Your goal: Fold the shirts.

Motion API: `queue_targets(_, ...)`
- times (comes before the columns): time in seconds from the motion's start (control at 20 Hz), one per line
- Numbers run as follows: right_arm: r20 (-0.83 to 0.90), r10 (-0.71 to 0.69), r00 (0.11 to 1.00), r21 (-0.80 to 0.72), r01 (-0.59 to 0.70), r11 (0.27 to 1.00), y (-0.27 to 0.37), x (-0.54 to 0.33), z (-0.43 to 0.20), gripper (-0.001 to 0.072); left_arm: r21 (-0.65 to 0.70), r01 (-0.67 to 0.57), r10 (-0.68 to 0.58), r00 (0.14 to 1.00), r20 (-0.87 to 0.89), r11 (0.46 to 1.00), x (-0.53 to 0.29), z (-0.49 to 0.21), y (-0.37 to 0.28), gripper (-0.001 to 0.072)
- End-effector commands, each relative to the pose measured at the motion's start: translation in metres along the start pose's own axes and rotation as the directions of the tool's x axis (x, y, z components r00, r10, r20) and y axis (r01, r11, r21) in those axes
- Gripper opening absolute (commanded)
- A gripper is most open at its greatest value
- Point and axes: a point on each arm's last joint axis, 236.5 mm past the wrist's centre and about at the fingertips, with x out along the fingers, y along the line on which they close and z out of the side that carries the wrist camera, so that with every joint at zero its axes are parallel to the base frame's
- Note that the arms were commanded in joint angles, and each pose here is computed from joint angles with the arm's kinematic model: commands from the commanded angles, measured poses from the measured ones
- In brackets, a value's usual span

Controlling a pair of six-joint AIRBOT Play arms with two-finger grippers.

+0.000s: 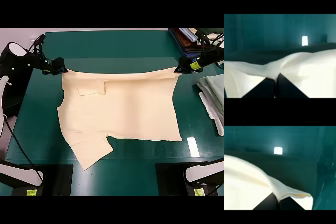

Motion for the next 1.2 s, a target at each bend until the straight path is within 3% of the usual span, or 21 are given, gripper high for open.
queue_targets(0.0,-0.051,-0.094,0.994,-0.018,0.094,0.995,-0.022,-0.002,-0.018,0.0016,0.052,-0.039,0.047,0.985,-0.167,0.998,-0.004,-0.036,0.016,0.0024)
queue_targets(0.25,-0.185,-0.074,0.980,0.019,0.079,0.997,-0.028,0.025,-0.080,0.0017,-0.001,-0.075,0.070,0.943,-0.326,0.997,0.020,-0.098,0.042,0.0025)
queue_targets(0.45,-0.157,-0.010,0.988,0.079,0.023,0.997,-0.019,0.039,-0.093,0.0037,-0.086,-0.074,0.033,0.914,-0.405,0.994,0.034,-0.137,0.047,0.0038)
queue_targets(0.55,-0.141,0.009,0.990,0.097,0.005,0.995,-0.017,0.035,-0.088,0.0404,-0.115,-0.088,0.034,0.915,-0.403,0.990,0.033,-0.136,0.047,0.0575)
queue_targets(0.65,-0.133,0.017,0.991,0.101,-0.003,0.995,-0.017,0.017,-0.085,0.0409,-0.117,-0.095,0.040,0.913,-0.406,0.989,0.017,-0.136,0.041,0.0498)
queue_targets(0.85,-0.061,0.006,0.998,0.077,-0.001,0.997,-0.007,-0.029,-0.091,0.0408,0.024,-0.247,0.239,0.897,-0.371,0.969,-0.044,-0.154,0.055,0.0499)
queue_targets(1.15,0.029,0.007,1.000,0.024,-0.008,1.000,0.014,-0.060,-0.116,0.0408,-0.067,-0.261,0.194,0.845,-0.499,0.963,-0.070,-0.304,0.052,0.0499)
